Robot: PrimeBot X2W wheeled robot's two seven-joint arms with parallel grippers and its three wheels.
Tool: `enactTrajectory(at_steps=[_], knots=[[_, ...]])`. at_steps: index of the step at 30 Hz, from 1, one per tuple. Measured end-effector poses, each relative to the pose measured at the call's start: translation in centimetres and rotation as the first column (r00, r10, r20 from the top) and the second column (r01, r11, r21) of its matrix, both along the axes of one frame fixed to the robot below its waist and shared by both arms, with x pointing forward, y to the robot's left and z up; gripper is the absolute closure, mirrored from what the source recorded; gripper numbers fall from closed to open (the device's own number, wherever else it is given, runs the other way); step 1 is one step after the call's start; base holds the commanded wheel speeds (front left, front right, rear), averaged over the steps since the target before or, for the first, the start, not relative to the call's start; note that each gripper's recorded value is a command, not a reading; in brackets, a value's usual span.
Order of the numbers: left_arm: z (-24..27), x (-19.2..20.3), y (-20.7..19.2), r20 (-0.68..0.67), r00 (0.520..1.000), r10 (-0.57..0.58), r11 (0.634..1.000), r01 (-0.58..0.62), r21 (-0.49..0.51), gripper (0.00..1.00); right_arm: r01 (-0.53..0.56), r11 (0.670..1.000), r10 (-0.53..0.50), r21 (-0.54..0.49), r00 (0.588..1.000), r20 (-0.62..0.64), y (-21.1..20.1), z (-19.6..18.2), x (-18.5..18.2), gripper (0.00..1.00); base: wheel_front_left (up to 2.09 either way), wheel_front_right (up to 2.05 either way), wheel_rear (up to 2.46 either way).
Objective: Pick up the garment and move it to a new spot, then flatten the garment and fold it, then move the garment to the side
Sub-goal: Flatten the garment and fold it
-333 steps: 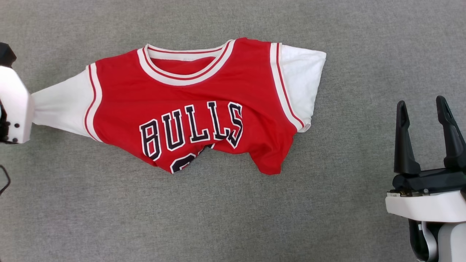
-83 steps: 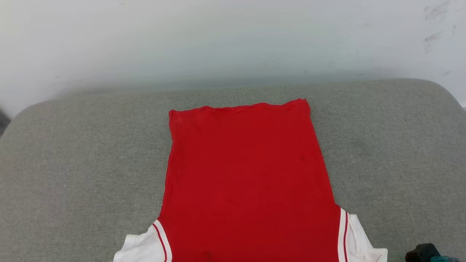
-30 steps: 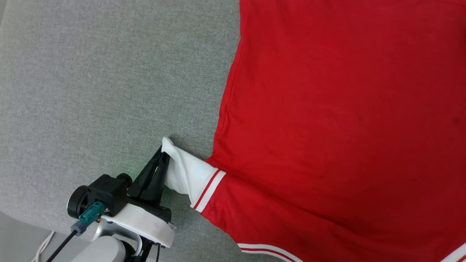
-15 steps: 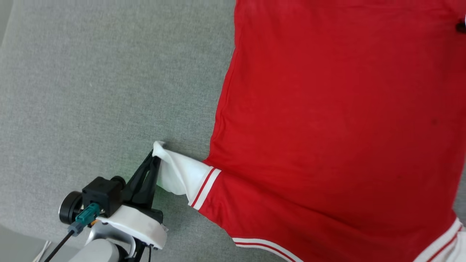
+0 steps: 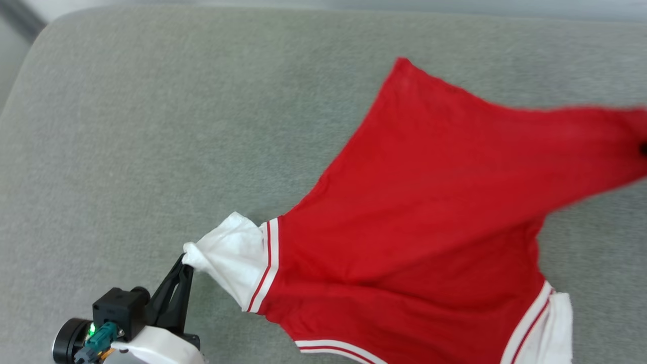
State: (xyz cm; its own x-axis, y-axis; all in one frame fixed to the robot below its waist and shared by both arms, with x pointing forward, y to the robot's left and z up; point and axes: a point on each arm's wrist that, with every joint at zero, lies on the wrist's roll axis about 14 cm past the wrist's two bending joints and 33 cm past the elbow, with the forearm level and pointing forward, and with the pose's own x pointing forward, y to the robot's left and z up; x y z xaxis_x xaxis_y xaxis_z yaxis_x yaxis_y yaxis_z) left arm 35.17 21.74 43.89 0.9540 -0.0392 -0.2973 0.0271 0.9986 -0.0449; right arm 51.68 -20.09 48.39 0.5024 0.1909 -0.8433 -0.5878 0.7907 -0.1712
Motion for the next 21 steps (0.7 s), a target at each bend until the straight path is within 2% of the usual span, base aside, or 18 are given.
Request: enactTrajectory(at_steps=[7, 10, 13, 17, 20, 21], knots=[[1.1, 0.0, -1.5, 0.031, 0.998, -0.046, 0.999, 0.046, -0.014, 1.0, 0.097, 0.994, -0.105, -0.052, 0.979, -0.173, -7.1, -2.9, -10.4, 1.0, 0.0, 0.0, 0.0], [1.5, 0.3, -2.0, 0.043, 0.997, -0.067, 0.998, 0.068, -0.014, 1.0, 0.155, 0.988, -0.157, -0.029, 0.951, -0.265, -8.4, -5.4, -15.0, 1.0, 0.0, 0.0, 0.0], [1.5, 0.3, -2.4, 0.042, 0.996, -0.079, 0.997, 0.08, -0.021, 1.0, 0.208, 0.978, -0.2, -0.019, 0.907, -0.37, -9.1, -8.6, -19.9, 1.0, 0.0, 0.0, 0.0], [1.2, 0.3, -2.4, 0.034, 0.996, -0.081, 0.996, 0.082, -0.021, 1.0, 0.264, 0.964, -0.228, 0.029, 0.878, -0.422, -8.0, -11.9, -23.0, 1.0, 0.0, 0.0, 0.0], [1.1, 0.3, -2.3, 0.027, 0.996, -0.081, 0.996, 0.081, -0.021, 1.0, 0.289, 0.956, -0.246, 0.049, 0.881, -0.403, -7.5, -13.1, -23.2, 1.0, 0.0, 0.0, 0.0], [1.0, 0.3, -2.4, 0.026, 0.996, -0.081, 0.996, 0.082, -0.021, 1.0, 0.304, 0.951, -0.26, 0.053, 0.88, -0.397, -7.5, -13.3, -23.1, 0.68, 0.0, 0.0, 0.0]])
